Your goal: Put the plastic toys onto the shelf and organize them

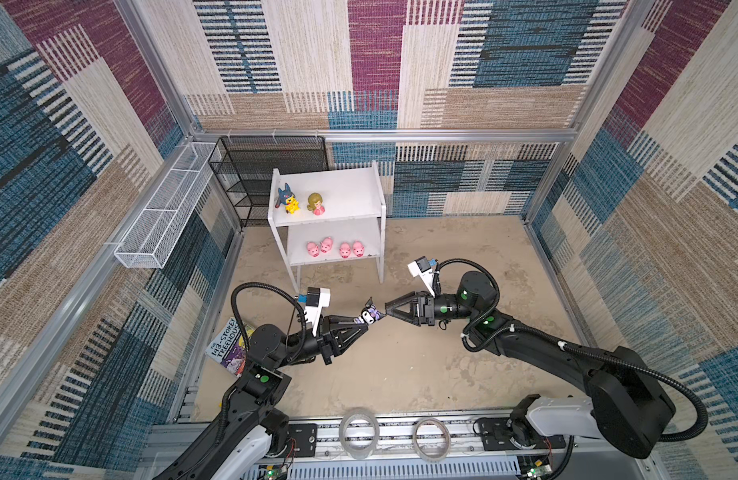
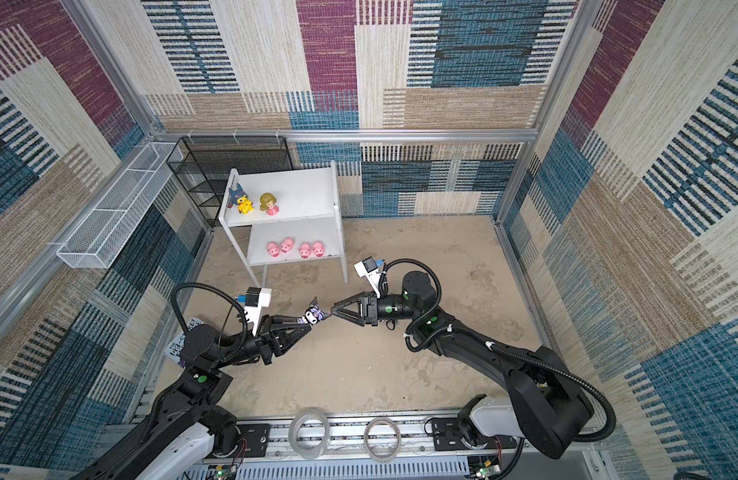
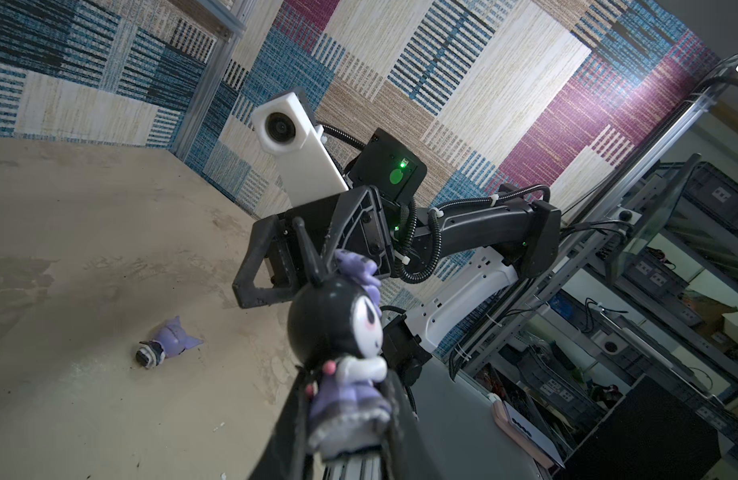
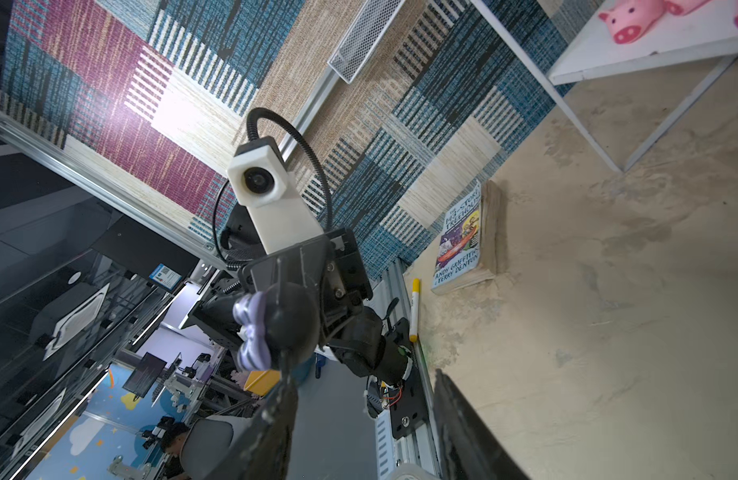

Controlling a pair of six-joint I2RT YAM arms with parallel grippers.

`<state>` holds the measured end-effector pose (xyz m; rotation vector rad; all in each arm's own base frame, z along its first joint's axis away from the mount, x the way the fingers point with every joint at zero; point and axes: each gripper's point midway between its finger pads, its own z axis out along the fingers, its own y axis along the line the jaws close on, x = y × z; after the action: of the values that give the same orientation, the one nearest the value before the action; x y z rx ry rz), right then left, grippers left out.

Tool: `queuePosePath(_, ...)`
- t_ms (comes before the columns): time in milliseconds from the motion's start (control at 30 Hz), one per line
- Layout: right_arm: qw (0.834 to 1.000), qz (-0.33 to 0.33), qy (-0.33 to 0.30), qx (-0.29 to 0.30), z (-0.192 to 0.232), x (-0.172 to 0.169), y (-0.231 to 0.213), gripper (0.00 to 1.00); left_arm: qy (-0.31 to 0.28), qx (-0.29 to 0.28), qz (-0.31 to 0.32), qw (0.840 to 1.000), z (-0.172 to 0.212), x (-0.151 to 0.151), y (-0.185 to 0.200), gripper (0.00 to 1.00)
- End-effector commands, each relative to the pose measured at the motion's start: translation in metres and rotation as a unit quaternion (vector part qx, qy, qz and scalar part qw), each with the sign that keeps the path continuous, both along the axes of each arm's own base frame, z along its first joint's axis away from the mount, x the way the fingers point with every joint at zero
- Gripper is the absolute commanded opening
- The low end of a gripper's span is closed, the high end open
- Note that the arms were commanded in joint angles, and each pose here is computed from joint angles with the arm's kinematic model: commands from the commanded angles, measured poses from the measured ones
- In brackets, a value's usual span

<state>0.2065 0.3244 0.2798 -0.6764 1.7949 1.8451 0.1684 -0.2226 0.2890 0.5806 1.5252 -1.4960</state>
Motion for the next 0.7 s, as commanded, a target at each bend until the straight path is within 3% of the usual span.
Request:
queuePosePath(0, 0.999, 0.026, -0.022, 0.027, 0.019, -0.010, -0.001, 0.52, -0.035, -0.004, 0.000, 0.999, 0.009, -0.003, 0.001, 0.00)
queuePosePath(367, 0.996, 0.065, -0.049, 0.027, 0.025, -0.020, 0.013, 0.39, -0.042, -0.002, 0.004, 0.999, 0.011, -0.003, 0.002, 0.00)
queuePosePath(667, 0.995, 0.084, -0.049, 0.025, 0.024, -0.025, 0.022, 0.19, -0.036, 0.008, 0.019, 0.999, 0.006, -0.003, 0.005, 0.00)
